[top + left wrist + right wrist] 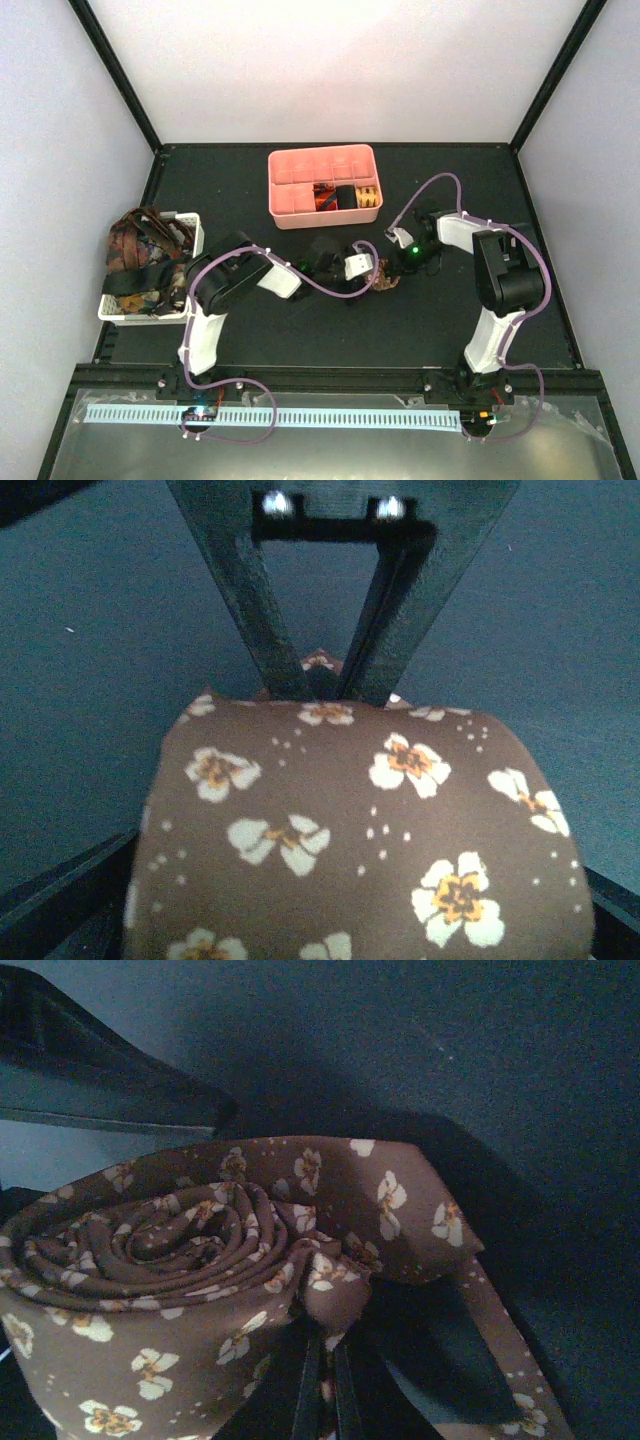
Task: Roll the ties
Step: Roll the tie at the center of the board.
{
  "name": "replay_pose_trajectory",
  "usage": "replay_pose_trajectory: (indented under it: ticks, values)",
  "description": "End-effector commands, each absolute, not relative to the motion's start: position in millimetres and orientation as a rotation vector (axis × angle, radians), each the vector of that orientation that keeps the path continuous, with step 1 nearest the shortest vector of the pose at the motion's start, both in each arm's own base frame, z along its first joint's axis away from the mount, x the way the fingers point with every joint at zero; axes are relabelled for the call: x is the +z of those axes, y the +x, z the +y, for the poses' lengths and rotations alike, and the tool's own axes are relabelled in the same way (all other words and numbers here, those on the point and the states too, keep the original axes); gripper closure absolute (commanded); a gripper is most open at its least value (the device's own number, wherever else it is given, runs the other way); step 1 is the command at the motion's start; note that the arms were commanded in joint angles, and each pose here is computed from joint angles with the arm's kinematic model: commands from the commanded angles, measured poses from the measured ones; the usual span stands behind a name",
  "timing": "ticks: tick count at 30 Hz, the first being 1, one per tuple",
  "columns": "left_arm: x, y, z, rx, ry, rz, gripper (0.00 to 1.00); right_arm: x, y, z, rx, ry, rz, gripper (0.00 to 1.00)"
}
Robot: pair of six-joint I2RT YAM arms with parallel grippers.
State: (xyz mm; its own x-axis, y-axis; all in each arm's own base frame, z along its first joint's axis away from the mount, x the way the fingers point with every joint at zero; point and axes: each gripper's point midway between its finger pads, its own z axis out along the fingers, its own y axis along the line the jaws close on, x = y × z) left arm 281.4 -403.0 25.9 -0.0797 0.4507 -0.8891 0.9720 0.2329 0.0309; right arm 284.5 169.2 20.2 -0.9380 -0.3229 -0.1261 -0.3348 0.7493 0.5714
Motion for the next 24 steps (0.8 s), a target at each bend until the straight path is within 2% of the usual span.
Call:
replay_pose_trajectory:
  ticks: [1, 7, 14, 18, 24]
  values:
    - [35, 284, -397, -0.734, 1.4, 1.66, 0.01, 15, 279, 169, 0.958, -0.582, 2.942, 0.98]
    - [20, 269, -408, -0.831, 1.464, 1.693, 0.01, 22, 279, 173, 0.987, -0.581, 2.92, 0.98]
    - [-2, 277, -411, -0.784, 1.451, 1.773, 0.02, 33, 276, 177, 1.039, -0.572, 2.9, 0.98]
    - [-9, 273, -406, -0.781, 1.459, 1.804, 0.18, 37, 276, 180, 1.062, -0.573, 2.887, 0.98]
    - [-14, 272, -395, -0.739, 1.455, 1.839, 0.33, 44, 273, 184, 1.108, -0.586, 2.861, 0.98]
